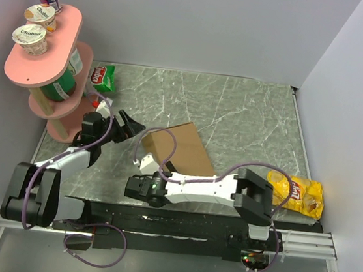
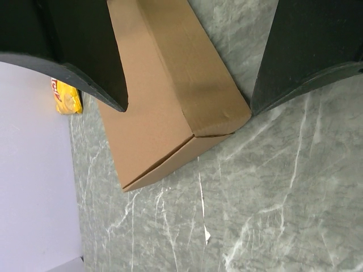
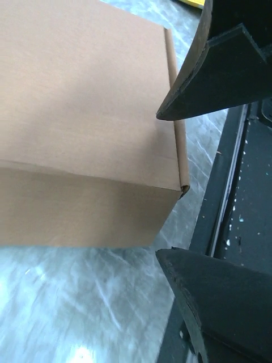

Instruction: Fold the paper box

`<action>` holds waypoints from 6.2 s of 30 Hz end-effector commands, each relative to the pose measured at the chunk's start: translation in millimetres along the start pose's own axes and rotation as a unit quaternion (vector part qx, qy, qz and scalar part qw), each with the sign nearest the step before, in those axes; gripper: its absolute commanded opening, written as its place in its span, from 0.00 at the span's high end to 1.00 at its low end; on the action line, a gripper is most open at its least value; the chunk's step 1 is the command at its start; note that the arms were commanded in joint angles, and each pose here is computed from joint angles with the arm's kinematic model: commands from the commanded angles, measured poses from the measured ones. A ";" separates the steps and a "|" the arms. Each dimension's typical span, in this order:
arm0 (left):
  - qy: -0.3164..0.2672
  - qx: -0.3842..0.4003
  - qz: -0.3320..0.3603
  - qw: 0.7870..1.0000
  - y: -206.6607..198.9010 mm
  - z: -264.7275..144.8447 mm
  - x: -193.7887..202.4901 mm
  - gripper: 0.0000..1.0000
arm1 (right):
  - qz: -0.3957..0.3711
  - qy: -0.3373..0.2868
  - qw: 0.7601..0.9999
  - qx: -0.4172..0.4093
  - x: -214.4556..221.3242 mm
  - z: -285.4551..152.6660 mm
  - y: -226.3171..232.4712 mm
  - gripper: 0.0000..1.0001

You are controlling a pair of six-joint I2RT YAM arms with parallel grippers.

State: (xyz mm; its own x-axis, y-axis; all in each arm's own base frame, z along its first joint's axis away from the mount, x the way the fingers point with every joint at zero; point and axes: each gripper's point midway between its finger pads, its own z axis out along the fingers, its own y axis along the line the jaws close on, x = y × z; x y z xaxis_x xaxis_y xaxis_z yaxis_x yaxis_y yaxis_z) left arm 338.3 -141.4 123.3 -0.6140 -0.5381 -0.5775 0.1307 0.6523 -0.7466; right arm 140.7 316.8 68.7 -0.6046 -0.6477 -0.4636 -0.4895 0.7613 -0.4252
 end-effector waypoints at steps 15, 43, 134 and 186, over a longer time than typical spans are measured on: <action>0.065 -0.061 0.025 0.996 16.8 -34.0 92.1 0.22 | 0.299 -0.130 0.913 -0.246 -79.0 37.6 -176.7 0.05; 0.172 0.007 0.033 0.984 -43.8 36.0 172.9 0.55 | 0.353 0.026 0.887 -0.296 -7.2 130.3 -96.6 0.16; 0.160 0.010 0.291 0.943 -59.6 175.3 54.2 0.03 | -0.011 0.112 0.993 0.026 65.7 62.9 -105.3 0.58; 0.019 0.070 0.150 0.986 -104.1 22.9 -46.8 0.04 | 0.263 -0.103 0.910 -0.302 -94.7 150.9 -287.6 0.15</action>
State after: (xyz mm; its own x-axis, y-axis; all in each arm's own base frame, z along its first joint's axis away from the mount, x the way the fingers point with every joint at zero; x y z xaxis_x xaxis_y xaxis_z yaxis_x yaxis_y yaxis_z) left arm 388.0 -194.4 191.1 -0.5910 -0.3103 -0.7446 0.3550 0.7288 -0.5855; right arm 407.0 149.6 102.8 -0.7934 -0.1410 -0.5921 -0.3897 0.8650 0.3162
